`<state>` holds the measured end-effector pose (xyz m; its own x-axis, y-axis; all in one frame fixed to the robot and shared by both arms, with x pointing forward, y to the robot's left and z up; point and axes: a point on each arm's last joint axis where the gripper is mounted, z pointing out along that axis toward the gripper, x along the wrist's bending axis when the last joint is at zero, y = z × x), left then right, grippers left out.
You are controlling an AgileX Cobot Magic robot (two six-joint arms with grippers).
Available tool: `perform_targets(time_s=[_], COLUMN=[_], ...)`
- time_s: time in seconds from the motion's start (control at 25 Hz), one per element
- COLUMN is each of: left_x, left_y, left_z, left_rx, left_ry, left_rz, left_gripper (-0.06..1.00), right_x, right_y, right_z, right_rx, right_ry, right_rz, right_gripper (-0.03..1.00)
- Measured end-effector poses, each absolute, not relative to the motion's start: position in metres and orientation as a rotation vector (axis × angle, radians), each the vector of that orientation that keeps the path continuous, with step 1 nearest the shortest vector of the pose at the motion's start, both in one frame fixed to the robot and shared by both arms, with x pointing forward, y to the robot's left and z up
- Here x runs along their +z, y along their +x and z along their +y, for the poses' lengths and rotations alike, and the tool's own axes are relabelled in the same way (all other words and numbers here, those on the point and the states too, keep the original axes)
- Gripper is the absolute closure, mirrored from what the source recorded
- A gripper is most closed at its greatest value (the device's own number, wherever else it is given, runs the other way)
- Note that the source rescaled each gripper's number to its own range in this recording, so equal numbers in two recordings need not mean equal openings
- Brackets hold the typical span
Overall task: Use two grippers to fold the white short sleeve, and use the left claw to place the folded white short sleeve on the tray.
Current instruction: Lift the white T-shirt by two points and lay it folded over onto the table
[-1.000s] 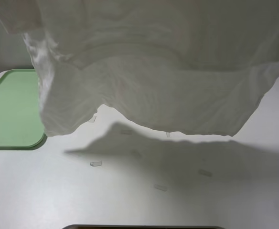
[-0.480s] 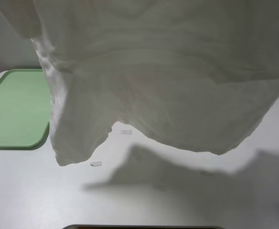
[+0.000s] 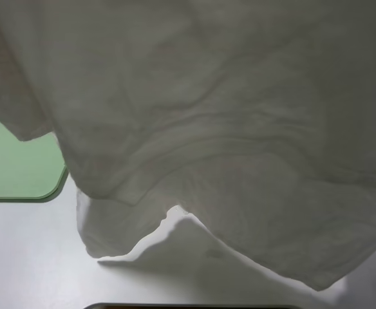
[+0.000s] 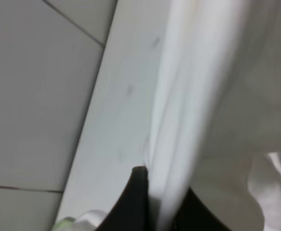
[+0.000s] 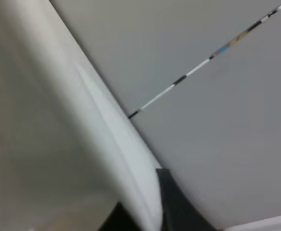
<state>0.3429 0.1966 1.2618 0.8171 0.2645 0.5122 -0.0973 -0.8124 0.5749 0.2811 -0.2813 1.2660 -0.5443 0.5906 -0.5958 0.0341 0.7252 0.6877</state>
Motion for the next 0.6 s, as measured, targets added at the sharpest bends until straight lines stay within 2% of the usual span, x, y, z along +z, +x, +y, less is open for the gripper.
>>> perform_targets(time_s=[0.24,0.32,0.48,0.6], left_x=[1.263,1.256,1.235,1.211], left_y=[0.339,0.355,0.392,0.424], left_z=[0.202,0.193,0.167,0.145], left_rx=[0.796,0.844,0.910,0.962], left_ry=[2.380,2.447,2.614,2.767], left_rz=[0.160,0.178,0.190,0.162], left_gripper=[0.94,0.94,0.94,0.94], right_x=[1.261,1.255,1.207,1.168], right_y=[0.292,0.307,0.370,0.412], right_z=[-0.279,-0.278,-0.267,-0.252], right_rx=[0.748,0.670,0.322,0.196], right_ry=[0.505,0.523,0.540,0.477], right_rz=[2.059,2.085,2.221,2.286], right_gripper=[0.97,0.97,0.97,0.97])
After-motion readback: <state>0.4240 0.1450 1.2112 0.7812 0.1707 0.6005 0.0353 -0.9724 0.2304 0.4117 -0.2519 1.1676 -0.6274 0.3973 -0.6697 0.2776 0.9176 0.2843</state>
